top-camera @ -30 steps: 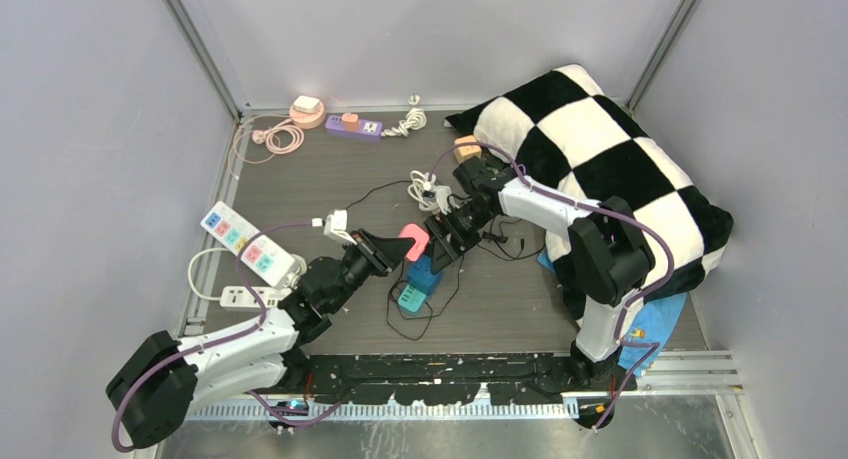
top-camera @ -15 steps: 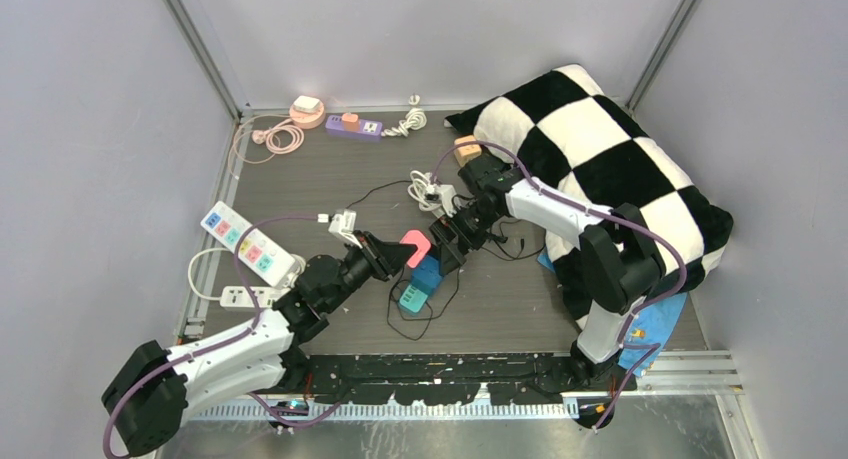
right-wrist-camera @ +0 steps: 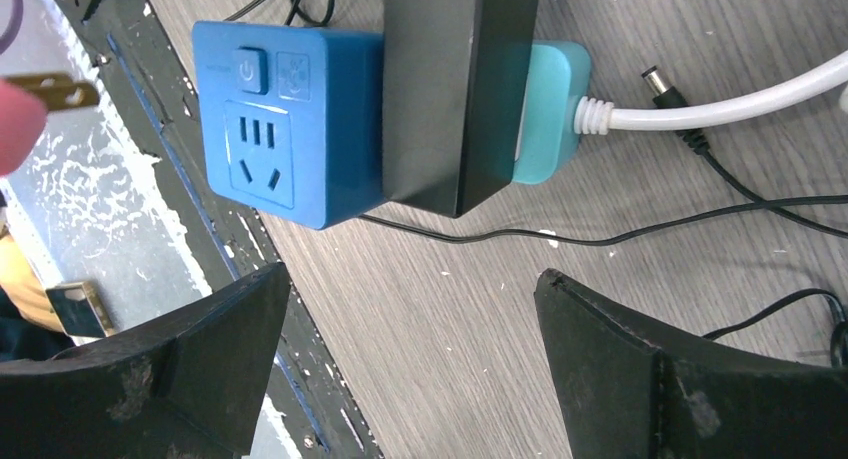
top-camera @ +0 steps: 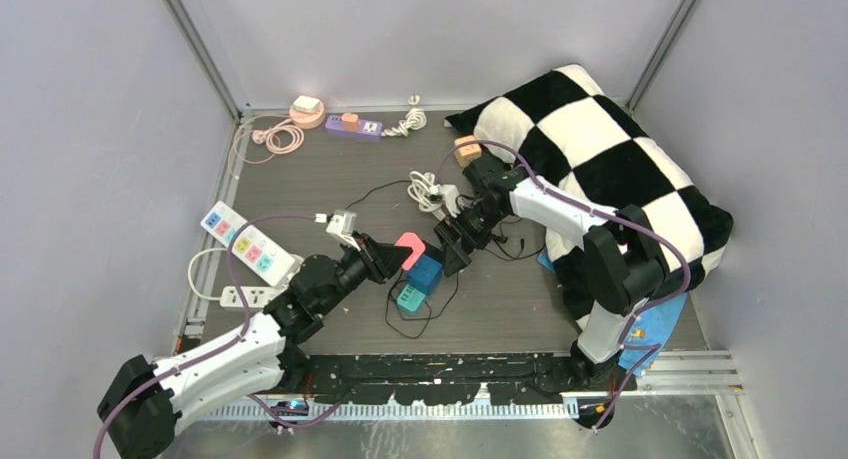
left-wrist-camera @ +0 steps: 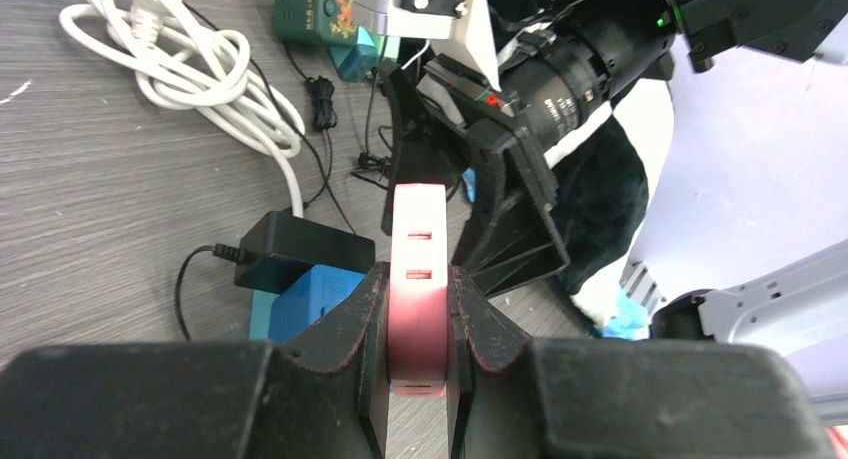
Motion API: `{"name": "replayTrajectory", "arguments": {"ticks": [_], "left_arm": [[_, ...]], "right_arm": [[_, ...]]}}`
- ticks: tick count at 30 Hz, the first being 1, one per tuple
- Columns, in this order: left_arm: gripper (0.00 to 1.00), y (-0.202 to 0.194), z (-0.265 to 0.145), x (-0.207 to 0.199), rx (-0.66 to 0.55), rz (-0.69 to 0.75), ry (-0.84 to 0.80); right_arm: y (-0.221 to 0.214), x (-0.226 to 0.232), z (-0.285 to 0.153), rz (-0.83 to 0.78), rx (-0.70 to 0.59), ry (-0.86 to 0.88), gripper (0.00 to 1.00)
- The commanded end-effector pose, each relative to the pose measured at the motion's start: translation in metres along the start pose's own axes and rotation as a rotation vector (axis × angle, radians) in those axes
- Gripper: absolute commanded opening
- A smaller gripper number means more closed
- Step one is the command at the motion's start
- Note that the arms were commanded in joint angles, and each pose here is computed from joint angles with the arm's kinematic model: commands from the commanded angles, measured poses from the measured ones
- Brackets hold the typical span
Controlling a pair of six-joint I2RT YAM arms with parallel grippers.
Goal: Pull the plug off the socket
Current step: Remove the plug from the socket, then place the plug at the center of the board.
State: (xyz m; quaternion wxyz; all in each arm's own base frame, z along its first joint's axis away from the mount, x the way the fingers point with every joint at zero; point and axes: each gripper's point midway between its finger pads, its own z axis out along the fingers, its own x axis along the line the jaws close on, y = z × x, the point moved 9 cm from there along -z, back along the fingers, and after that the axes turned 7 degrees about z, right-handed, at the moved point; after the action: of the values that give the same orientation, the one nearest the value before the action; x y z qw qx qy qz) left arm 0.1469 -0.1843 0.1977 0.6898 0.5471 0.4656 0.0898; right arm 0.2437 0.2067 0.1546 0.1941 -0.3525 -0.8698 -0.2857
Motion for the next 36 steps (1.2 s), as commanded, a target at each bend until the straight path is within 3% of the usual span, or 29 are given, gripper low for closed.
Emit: {"name": "replayTrajectory", "arguments": {"ticks": [1,17,27,36], "left_arm": [[0.00,0.019,-0.001,-0.008,-0.026,0.091,-0.002],[0.00,0.028,-0.013,0.022,0.008,0.275,0.264],[0.00,0.033,-0.007,0.059,-0.008,0.284,0.513],[0.00,0.041,0.009,0.117,0.020,0.172,0.755]], "right_arm": [[0.001,0.013,-0.023,-0.085,-0.045,0.048,0.97],[-0.003,0.021,-0.061,-0.166,-0.126,-0.011,0.97],[-0.005,0.022,-0.071,-0.171,-0.156,-0.025,0.97],[-0.006,0.023,-0.073,-0.175,-0.161,-0.018,0.97]]}}
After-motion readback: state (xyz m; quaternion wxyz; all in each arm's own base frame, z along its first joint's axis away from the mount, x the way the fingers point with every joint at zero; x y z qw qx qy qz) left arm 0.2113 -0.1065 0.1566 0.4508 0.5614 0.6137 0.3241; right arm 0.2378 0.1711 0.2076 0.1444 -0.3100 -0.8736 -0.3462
